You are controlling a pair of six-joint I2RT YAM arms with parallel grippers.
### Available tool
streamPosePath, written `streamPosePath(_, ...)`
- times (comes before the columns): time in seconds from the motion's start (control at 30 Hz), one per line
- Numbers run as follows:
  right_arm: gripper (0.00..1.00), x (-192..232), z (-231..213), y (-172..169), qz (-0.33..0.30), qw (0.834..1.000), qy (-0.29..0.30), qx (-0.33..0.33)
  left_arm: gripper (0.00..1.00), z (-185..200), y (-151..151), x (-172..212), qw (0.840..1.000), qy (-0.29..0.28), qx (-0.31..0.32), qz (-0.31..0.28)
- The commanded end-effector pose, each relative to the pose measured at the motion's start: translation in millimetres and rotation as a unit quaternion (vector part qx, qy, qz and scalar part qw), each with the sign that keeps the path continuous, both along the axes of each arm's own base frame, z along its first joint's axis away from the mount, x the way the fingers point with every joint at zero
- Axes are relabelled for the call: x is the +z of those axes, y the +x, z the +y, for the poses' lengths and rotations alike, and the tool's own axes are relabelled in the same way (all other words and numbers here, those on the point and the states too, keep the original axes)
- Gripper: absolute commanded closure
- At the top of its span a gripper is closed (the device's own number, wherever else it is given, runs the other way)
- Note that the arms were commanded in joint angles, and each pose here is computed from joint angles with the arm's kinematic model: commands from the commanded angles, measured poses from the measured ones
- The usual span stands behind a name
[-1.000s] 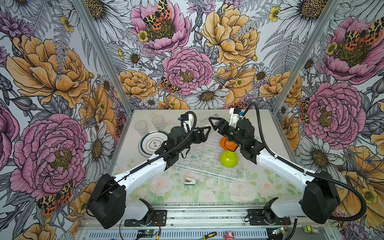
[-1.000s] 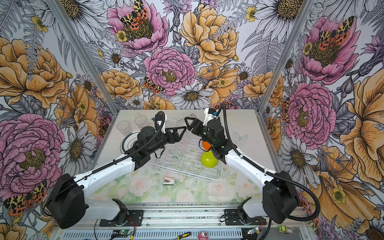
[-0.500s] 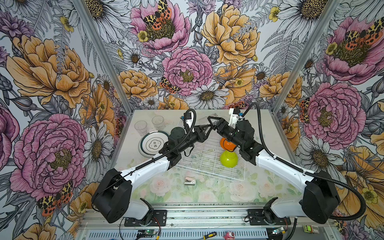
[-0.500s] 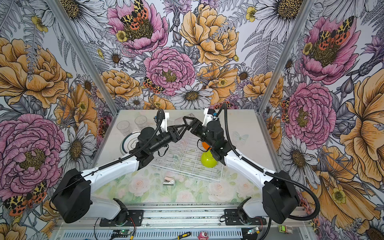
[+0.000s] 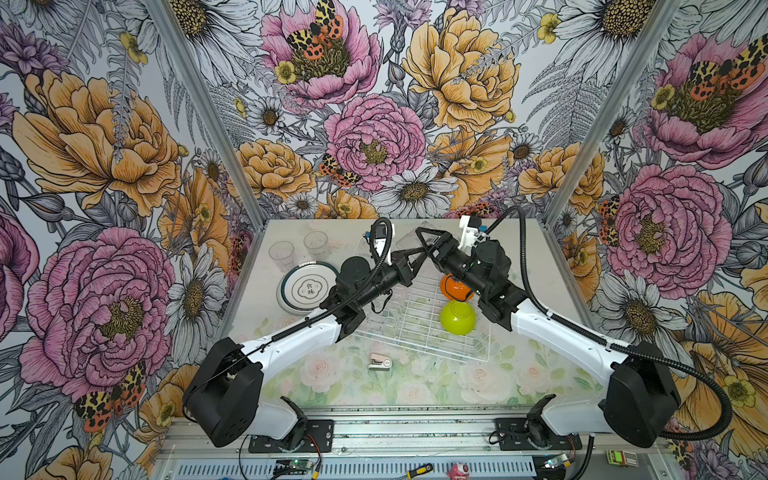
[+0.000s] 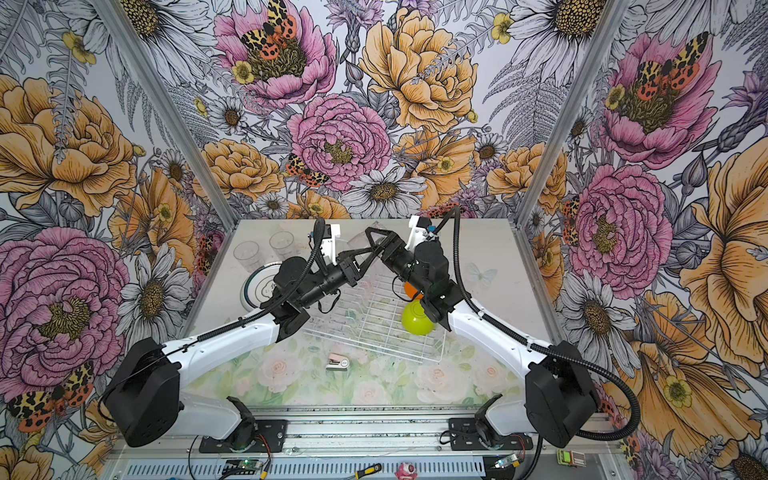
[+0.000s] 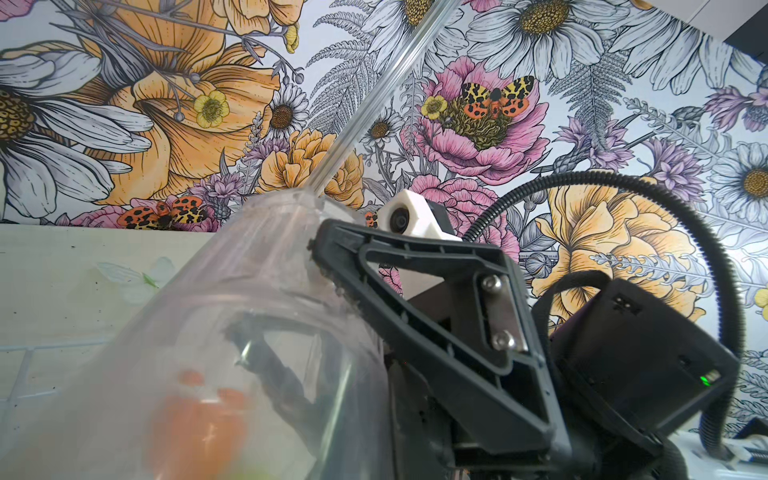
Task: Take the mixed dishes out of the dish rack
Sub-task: 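Open the right gripper off the cup while the left gripper holds it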
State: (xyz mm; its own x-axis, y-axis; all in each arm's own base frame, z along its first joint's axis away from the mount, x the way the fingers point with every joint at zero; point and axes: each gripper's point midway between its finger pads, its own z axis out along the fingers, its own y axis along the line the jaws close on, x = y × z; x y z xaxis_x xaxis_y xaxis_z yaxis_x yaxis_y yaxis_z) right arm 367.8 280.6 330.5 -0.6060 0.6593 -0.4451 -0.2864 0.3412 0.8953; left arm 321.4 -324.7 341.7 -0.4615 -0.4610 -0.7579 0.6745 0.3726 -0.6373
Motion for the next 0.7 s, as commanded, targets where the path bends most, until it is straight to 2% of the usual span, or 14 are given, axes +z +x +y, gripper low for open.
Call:
streamPosePath(0.0, 0.19, 4, 2, -12, -0.043, 0.998, -0.042, 0.011, 1.0, 14, 13, -17, 0.997, 0.041, 0.063, 0.017)
streamPosePath(0.37, 0.06, 6, 0, -11, -0.044, 0.997, -0.064, 0.004, 1.0, 22, 8, -15, 0.993, 0.067, 0.094, 0.018)
streamPosePath(0.67, 0.01, 0, -12, -12, -0.038, 0.996, -0.077, -0.019, 1.0, 29, 4, -16, 0.987, 0.098, 0.124, 0.012)
